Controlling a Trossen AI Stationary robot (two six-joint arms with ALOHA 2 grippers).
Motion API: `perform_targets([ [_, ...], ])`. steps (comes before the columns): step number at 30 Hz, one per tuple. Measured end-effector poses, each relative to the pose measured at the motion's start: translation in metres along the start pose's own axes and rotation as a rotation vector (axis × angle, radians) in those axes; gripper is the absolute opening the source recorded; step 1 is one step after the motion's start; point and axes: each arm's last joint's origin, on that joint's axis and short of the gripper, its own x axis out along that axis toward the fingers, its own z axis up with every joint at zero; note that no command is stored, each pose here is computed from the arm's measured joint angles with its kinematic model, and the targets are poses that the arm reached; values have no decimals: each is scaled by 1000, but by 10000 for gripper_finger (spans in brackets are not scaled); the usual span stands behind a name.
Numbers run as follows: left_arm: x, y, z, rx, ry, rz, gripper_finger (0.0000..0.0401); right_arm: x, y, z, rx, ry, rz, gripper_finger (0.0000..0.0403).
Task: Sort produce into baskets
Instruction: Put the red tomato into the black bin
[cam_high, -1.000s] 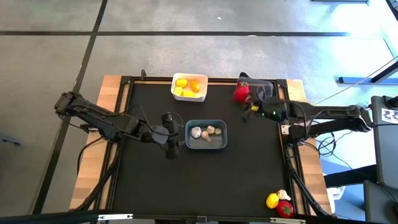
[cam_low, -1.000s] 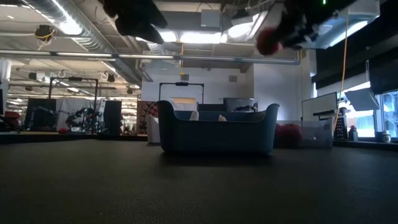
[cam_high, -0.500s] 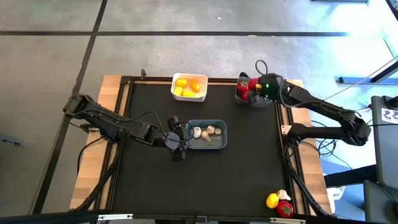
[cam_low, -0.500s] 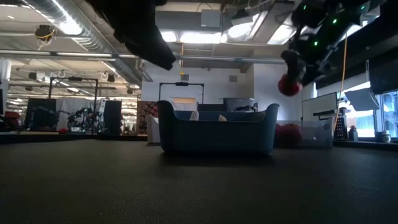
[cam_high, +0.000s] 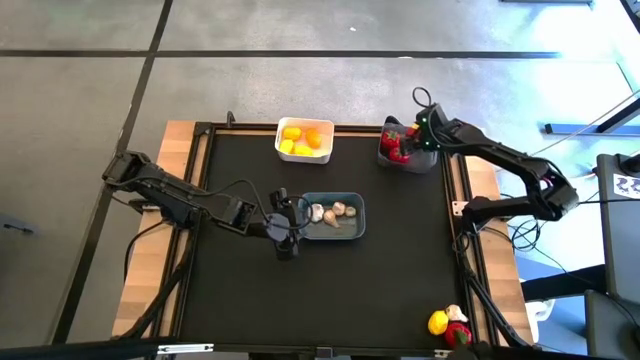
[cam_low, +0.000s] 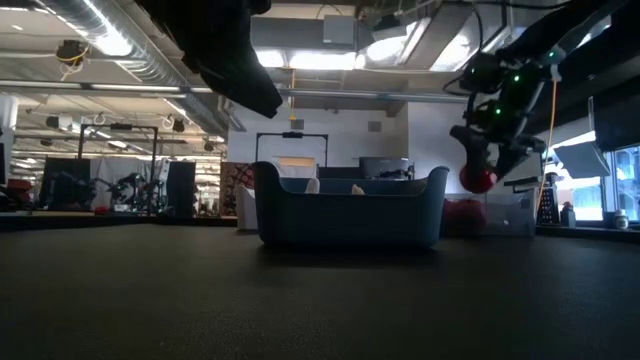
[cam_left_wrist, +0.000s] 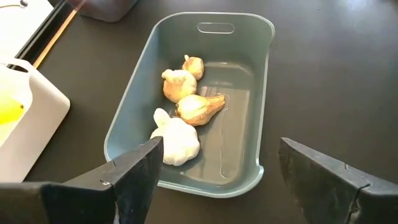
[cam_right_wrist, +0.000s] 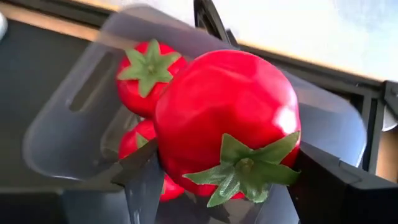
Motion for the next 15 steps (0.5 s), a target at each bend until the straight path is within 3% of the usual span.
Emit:
perform_targets([
  [7, 0, 0, 0, 0, 0, 0, 311, 22, 0, -2, 0, 68, -48, 279],
  [15, 0, 0, 0, 0, 0, 0, 311, 37, 2, -4, -19, 104, -93, 330],
])
